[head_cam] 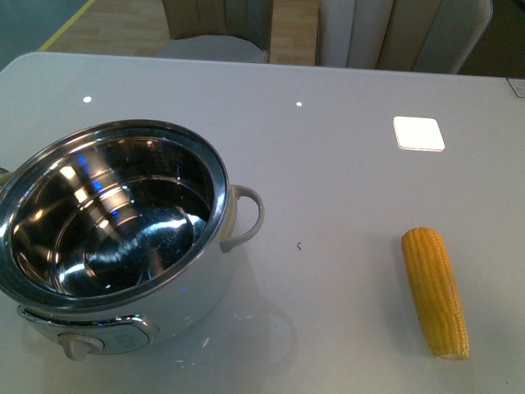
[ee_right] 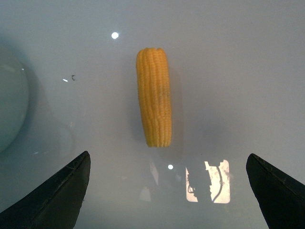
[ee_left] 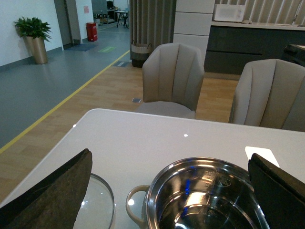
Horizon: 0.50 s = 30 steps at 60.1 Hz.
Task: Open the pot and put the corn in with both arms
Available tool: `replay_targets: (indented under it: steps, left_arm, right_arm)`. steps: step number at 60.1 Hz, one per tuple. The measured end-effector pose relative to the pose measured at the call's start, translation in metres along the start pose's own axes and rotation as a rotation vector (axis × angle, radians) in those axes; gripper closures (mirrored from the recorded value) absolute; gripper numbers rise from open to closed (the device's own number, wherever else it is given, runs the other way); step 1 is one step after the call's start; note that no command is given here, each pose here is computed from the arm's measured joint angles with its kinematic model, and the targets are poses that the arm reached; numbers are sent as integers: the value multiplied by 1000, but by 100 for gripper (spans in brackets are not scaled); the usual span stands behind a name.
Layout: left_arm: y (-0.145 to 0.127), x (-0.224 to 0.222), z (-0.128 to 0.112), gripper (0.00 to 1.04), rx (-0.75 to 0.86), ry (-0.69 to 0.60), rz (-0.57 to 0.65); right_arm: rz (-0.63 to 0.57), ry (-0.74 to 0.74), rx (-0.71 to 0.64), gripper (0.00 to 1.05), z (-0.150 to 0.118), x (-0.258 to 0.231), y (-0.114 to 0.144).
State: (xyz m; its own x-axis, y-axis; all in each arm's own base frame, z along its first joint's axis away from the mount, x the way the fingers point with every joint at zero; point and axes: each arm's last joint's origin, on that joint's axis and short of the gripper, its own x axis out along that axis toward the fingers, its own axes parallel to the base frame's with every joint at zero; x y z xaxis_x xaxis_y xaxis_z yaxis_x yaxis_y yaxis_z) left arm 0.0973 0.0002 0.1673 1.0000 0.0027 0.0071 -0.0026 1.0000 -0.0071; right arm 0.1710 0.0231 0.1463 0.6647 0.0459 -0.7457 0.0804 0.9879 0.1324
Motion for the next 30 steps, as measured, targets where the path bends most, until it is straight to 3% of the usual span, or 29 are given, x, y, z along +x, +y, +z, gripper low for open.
replay_targets:
  steps: [5, 12, 20, 30]
  left_arm:
    - [0, 0, 0, 7, 0, 0, 0]
    - [0, 0, 0, 7, 0, 0, 0]
    - [0, 0, 0, 7, 0, 0, 0]
    - [0, 0, 0, 7, 0, 0, 0]
  right_arm:
    - [-38, -2, -49, 9, 10, 18, 6]
    - [20, 47, -76, 9, 21, 53, 18]
    - [-48, 152, -128, 9, 13, 102, 20]
    - [-18, 208, -108, 9, 13, 128, 20]
